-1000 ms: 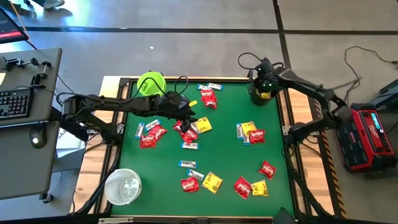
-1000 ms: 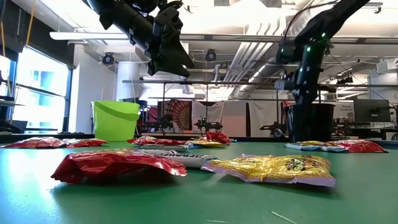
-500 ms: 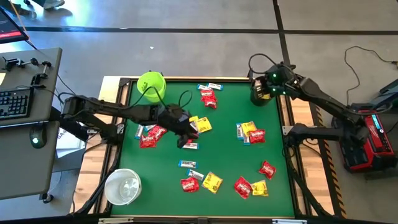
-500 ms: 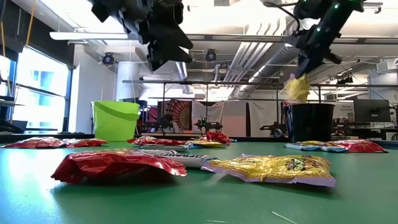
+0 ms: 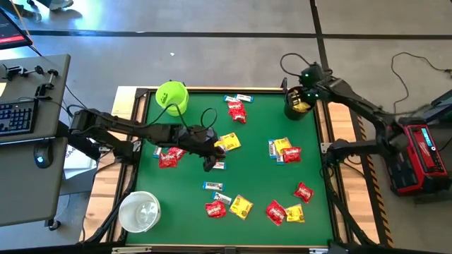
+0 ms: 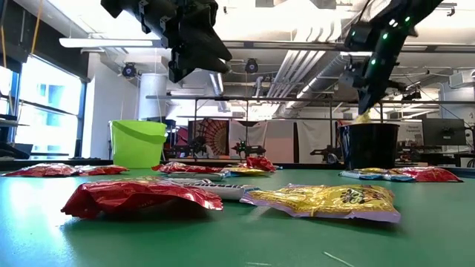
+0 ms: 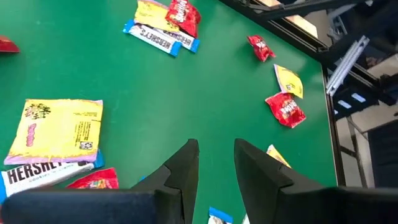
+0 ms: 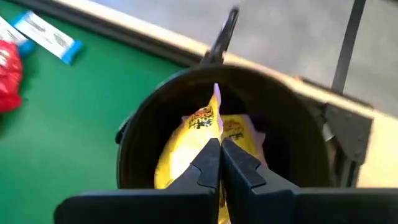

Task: Sort candy by brand, put in halloween buckets
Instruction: Put the yellow candy into the black bucket

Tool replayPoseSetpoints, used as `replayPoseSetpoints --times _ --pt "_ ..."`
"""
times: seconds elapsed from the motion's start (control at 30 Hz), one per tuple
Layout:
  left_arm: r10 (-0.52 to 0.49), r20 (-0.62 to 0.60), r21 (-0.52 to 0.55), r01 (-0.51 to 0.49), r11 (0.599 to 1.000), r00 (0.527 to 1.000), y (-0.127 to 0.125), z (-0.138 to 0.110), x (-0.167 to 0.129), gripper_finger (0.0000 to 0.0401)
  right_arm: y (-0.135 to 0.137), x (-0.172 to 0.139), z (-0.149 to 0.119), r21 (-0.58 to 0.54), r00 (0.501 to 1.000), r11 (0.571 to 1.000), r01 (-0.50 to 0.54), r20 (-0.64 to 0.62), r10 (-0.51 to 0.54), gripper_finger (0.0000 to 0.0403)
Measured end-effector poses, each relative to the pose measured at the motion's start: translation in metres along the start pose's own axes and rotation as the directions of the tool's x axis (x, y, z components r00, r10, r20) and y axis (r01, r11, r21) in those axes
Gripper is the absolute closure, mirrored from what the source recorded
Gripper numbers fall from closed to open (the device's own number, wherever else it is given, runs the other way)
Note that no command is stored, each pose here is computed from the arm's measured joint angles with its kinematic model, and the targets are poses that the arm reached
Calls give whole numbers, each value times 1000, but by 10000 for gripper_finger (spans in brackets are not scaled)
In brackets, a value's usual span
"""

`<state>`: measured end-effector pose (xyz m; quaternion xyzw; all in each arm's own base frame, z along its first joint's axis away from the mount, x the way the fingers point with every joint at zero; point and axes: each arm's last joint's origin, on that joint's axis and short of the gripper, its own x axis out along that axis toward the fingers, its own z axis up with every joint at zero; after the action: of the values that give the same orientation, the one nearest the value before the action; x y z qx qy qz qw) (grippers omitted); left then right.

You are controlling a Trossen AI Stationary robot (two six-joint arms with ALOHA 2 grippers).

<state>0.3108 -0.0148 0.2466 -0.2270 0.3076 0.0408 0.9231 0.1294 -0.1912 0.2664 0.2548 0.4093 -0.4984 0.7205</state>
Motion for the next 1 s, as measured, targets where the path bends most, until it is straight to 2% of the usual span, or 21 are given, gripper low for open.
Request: replayPoseSetpoints --times 0.17,0.37,0.47,0.6,0.7,0.8,0.93,1.0 --pt "-29 -17 34 30 999 999 -5 -3 0 310 3 20 0 38 996 999 15 -85 -11 403" --pt "-59 -35 64 61 996 998 -10 -6 0 310 4 27 -4 92 987 996 18 -160 -3 397" --pt "-64 -38 68 66 995 997 -12 -7 0 310 4 25 -8 103 982 994 28 -189 -8 367" --pt "-63 -41 78 66 995 997 -13 -7 0 310 3 18 -6 106 985 993 50 -170 -31 304" --pt "-63 -41 78 66 995 997 -13 -7 0 310 4 15 1 104 991 995 -3 -130 17 273" --pt "-65 -38 78 67 995 997 -13 -7 0 310 6 20 3 92 991 996 -21 -131 33 294" --pt "-65 -38 76 67 995 997 -13 -7 0 310 8 27 3 89 985 995 -41 -163 55 384" --pt "-64 -39 71 67 995 997 -13 -7 0 310 9 29 3 91 984 995 -48 -168 63 390"
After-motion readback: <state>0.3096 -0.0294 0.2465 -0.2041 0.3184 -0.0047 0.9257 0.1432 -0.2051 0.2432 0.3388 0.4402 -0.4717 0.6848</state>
